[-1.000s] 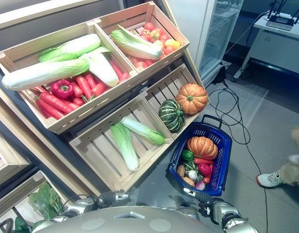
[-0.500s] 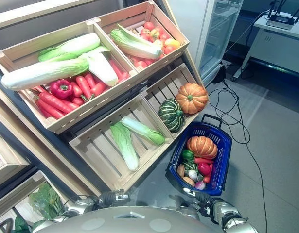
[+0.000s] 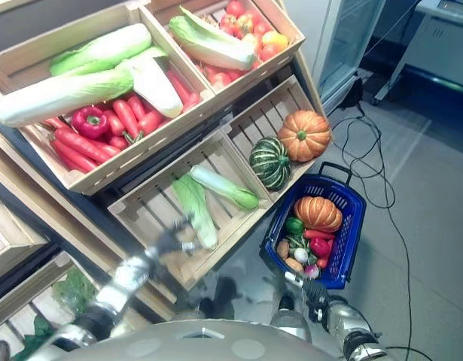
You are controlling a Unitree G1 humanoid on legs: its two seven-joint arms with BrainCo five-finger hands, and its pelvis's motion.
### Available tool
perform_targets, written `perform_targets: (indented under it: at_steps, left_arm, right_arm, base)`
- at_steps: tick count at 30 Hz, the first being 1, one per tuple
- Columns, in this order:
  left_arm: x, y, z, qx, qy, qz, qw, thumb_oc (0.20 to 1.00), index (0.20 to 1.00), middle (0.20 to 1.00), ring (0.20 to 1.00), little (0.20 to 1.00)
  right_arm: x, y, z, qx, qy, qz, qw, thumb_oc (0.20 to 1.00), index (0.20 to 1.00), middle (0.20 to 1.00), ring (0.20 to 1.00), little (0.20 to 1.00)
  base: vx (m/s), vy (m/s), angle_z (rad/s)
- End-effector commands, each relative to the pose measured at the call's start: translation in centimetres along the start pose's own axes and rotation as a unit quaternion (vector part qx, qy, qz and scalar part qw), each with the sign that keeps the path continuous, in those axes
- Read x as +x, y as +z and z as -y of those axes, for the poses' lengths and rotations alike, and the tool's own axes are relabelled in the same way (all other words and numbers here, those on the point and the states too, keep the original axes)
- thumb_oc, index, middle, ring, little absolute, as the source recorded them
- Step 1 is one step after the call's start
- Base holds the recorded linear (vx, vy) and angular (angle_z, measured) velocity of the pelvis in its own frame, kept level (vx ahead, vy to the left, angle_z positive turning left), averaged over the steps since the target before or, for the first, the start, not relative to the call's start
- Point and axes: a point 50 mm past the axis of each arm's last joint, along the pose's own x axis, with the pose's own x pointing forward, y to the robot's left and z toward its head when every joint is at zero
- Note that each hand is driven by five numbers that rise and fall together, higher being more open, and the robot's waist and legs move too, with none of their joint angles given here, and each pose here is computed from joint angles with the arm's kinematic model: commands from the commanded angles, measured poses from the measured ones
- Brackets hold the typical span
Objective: Pick up fruits and vegetables into the basket
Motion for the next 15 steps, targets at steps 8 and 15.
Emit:
perform_targets:
  at_steps: [8, 15]
  left_arm:
    - [-1.3, 6.0, -5.3, 0.241, 0.132, 0.227, 0.934, 1.0, 1.0, 1.0, 1.0, 1.0]
    - [-1.0, 6.8, -7.0, 0.388, 0.127, 0.272, 0.871, 1.0, 1.0, 1.0, 1.0, 1.0]
  right_arm:
    - [-2.1, 7.5, -0.1, -0.014, -0.051, 0.237, 0.97, 1.0, 1.0, 1.0, 1.0, 1.0]
    - [-3.9, 10.3, 0.3, -0.059, -0.069, 0.297, 0.951, 1.0, 1.0, 1.0, 1.0, 1.0]
  base:
    - [0.08, -0.021, -0.05]
    - [0.09, 0.035, -0.09]
